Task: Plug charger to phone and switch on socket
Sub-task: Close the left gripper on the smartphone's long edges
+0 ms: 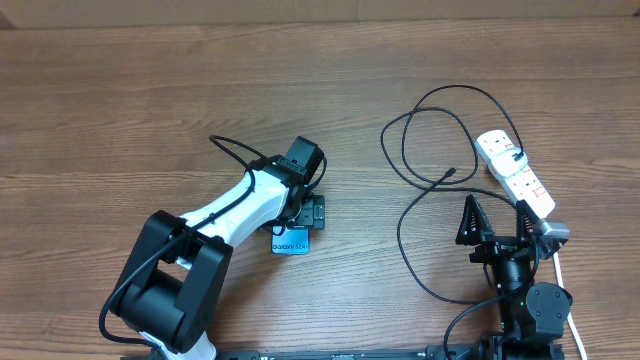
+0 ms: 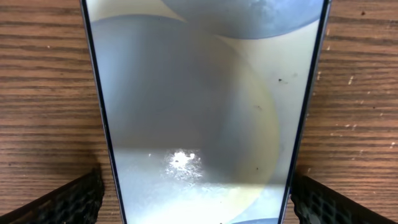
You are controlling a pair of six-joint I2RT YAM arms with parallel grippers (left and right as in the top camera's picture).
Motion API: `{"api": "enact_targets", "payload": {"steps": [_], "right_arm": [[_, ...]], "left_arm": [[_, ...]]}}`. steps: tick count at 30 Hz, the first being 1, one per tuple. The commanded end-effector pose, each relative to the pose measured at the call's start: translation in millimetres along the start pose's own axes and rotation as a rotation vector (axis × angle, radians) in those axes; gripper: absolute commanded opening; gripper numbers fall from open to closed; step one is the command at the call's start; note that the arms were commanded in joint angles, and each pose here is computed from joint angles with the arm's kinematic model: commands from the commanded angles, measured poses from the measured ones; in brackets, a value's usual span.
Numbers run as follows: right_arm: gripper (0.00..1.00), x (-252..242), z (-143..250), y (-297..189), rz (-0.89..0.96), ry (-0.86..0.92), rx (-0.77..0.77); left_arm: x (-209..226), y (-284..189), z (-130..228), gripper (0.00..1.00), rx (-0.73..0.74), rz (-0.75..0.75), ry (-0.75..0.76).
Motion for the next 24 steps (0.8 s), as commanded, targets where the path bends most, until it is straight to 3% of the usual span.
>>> {"api": "enact_targets", "payload": {"steps": [1, 7, 17, 24], "right_arm": [[1.00, -0.8, 2.4, 0.2, 0.006, -0.002, -0.002], [1.00, -0.8, 2.4, 0.2, 0.006, -0.002, -0.002], [1.00, -0.8, 2.4, 0.2, 0.006, -0.002, -0.002], [1.00, -0.8, 2.4, 0.2, 0.006, -0.002, -0.002]], "left_arm": [[0.5, 7.1, 5.5, 1.00, 0.039, 0.002, -0.012], [0.3, 7.1, 5.2, 0.97, 0.037, 0.004, -0.012], [0.3, 7.1, 5.2, 0.76, 0.037, 0.003, -0.012], [0.2, 7.0, 5.0, 0.68, 0.036, 0.004, -0.012]]}}
Point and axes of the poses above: each gripper's point midway between its finger pads, its own y axis out along the fingers, its own x axis along the line the jaws close on, z = x × y, the point moved 8 cm from there along -y, back along the fingers, and after that the axes turned 15 degrees about -y, right-handed, at the moved point
